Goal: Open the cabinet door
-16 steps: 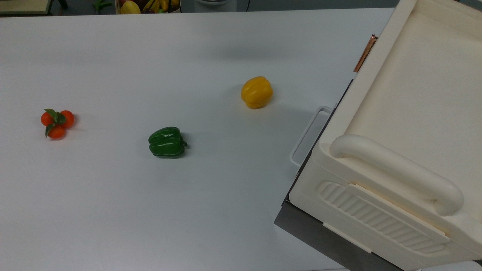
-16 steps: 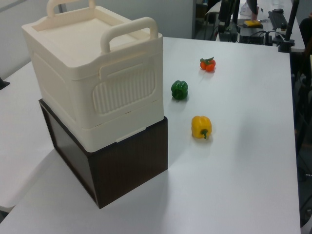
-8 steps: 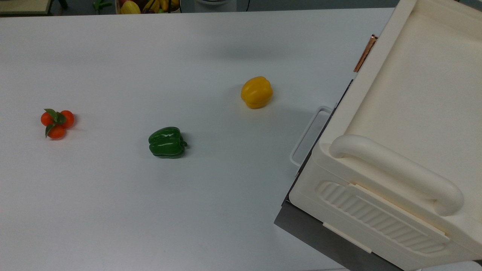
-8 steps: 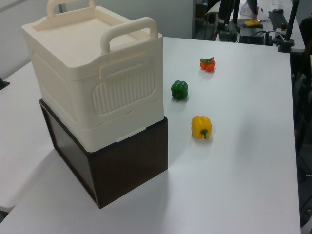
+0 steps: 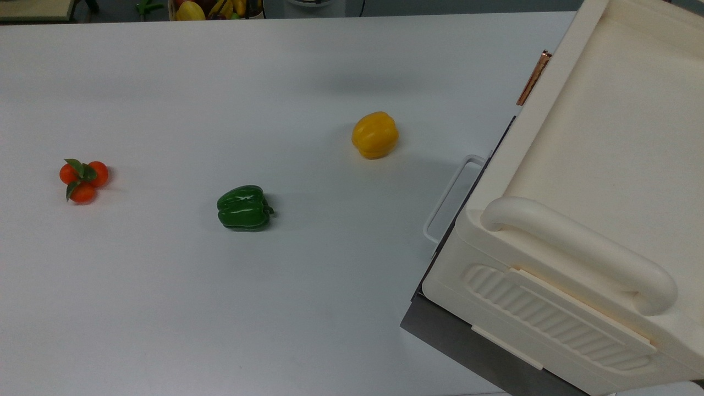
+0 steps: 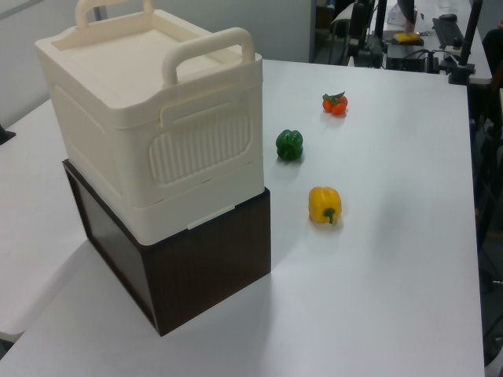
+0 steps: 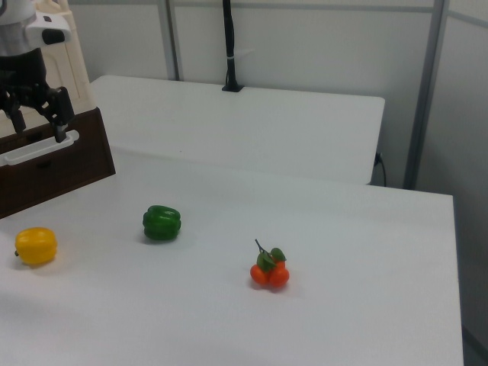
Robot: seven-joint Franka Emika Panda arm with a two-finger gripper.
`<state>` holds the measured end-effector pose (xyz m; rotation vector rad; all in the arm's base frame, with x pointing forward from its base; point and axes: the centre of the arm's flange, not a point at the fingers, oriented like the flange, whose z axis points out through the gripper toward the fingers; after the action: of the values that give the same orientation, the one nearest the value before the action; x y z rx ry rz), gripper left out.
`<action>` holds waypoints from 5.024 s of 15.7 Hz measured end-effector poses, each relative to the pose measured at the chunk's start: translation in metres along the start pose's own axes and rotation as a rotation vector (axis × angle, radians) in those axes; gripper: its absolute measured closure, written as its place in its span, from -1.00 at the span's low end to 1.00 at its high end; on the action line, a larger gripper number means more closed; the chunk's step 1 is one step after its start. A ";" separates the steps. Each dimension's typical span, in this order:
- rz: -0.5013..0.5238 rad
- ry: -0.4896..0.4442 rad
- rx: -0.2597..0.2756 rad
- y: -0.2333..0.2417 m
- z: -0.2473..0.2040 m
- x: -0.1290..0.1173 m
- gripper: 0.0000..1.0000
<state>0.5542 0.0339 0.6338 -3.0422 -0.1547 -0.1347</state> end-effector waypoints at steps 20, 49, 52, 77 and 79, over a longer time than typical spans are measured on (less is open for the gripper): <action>-0.544 0.186 0.034 -0.142 -0.043 0.018 -1.00; -0.585 0.279 0.028 -0.173 -0.029 0.040 -1.00; -0.582 0.279 0.027 -0.172 -0.030 0.040 -1.00; -0.713 0.278 0.060 -0.261 0.015 0.038 -0.75; -0.717 0.293 0.061 -0.265 0.019 0.041 -0.57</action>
<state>0.5688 0.3026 0.6421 -2.7087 -1.1769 -0.5976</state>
